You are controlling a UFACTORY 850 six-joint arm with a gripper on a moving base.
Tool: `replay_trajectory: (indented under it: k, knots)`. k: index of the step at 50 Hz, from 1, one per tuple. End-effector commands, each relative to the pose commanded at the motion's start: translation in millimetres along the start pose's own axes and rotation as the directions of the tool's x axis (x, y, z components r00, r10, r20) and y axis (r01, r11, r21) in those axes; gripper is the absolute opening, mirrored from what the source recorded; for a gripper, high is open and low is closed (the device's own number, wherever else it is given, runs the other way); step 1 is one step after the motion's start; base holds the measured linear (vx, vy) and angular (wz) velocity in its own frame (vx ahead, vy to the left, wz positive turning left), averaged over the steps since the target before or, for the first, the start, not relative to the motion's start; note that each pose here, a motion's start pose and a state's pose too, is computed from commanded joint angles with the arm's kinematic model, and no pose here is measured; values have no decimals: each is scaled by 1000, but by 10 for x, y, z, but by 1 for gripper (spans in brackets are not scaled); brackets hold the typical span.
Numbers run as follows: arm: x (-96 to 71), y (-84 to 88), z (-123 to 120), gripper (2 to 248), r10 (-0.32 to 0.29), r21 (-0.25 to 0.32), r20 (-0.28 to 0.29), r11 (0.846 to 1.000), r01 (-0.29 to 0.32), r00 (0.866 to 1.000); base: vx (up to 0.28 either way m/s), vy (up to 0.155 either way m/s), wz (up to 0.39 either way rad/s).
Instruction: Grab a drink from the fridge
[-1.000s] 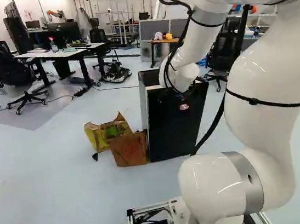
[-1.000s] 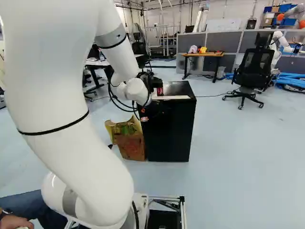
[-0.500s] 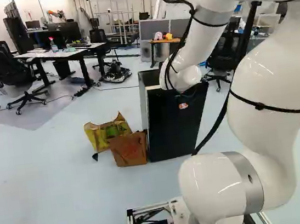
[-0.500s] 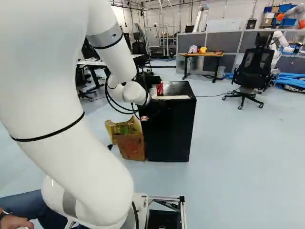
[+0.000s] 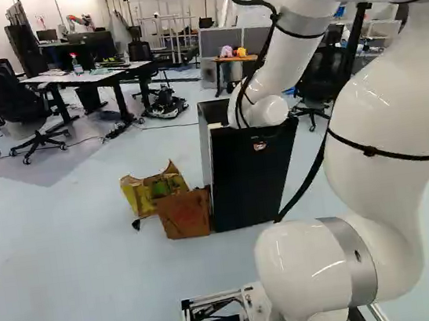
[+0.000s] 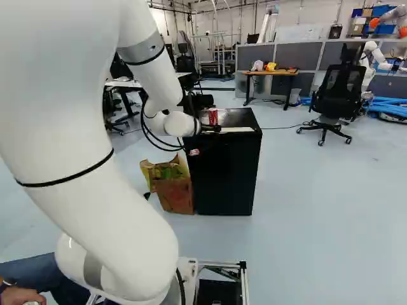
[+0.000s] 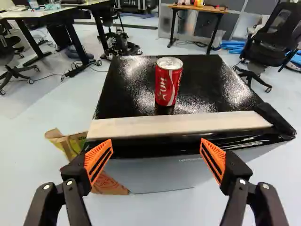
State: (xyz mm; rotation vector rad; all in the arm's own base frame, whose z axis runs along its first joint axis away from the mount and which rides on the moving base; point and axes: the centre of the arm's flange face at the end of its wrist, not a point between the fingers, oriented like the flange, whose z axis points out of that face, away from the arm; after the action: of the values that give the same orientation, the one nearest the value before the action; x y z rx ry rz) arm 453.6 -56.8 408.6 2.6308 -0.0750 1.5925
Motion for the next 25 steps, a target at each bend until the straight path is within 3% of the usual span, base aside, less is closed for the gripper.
replay_trajectory:
  k: [25]
  knots:
    - [185, 22, 287, 247, -2, 1, -137, 1000, 2, 991, 0, 0, 0]
